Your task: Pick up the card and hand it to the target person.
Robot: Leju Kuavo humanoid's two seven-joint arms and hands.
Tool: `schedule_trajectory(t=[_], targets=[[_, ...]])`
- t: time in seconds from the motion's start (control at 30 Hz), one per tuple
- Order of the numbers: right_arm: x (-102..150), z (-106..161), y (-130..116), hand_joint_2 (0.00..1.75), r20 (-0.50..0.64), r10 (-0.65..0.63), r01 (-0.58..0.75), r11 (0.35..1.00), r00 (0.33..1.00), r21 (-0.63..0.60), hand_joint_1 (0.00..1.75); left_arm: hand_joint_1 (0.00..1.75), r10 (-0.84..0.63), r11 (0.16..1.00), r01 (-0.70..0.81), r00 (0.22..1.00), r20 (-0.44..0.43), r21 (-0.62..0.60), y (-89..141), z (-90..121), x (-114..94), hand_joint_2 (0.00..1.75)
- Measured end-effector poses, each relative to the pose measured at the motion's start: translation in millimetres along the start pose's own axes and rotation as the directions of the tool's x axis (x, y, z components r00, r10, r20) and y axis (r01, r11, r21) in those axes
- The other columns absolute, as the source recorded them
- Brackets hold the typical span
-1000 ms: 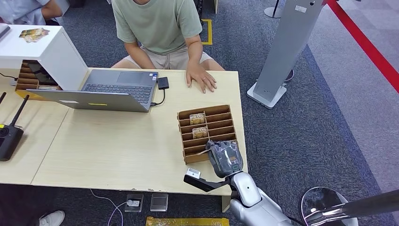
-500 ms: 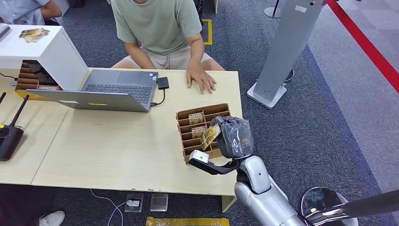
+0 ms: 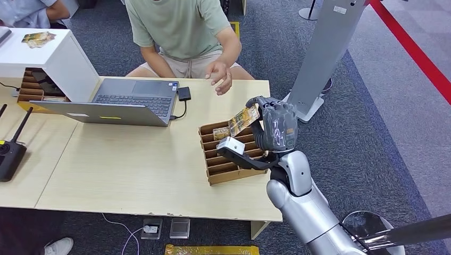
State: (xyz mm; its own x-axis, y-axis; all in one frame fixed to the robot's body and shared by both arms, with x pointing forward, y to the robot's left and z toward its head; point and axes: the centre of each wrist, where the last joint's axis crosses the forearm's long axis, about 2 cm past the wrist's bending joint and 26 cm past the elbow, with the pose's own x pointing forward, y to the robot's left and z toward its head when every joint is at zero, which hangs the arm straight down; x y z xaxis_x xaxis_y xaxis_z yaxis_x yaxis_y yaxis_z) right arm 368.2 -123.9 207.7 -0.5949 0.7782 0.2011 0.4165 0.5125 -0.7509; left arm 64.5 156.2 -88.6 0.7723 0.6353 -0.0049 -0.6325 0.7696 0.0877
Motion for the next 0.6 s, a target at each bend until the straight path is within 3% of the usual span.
schedule_trajectory(t=[0.37,0.5,0.6], targets=[[10,-56,3,1.75,-0.029,0.066,-0.065,0.998,0.997,0.015,1.75,0.0,-0.035,0.999,0.035,0.999,0.019,-0.022,1,-1,3,0.0],[10,-63,4,1.75,-0.043,0.087,-0.086,0.996,0.995,0.026,1.75,0.0,-0.034,0.999,0.035,0.999,0.025,-0.025,1,-1,4,0.0],[13,-76,11,1.75,-0.082,0.169,-0.162,0.983,0.982,0.091,1.75,0.0,-0.017,1.0,0.018,0.999,0.033,-0.024,2,-1,6,0.0]])
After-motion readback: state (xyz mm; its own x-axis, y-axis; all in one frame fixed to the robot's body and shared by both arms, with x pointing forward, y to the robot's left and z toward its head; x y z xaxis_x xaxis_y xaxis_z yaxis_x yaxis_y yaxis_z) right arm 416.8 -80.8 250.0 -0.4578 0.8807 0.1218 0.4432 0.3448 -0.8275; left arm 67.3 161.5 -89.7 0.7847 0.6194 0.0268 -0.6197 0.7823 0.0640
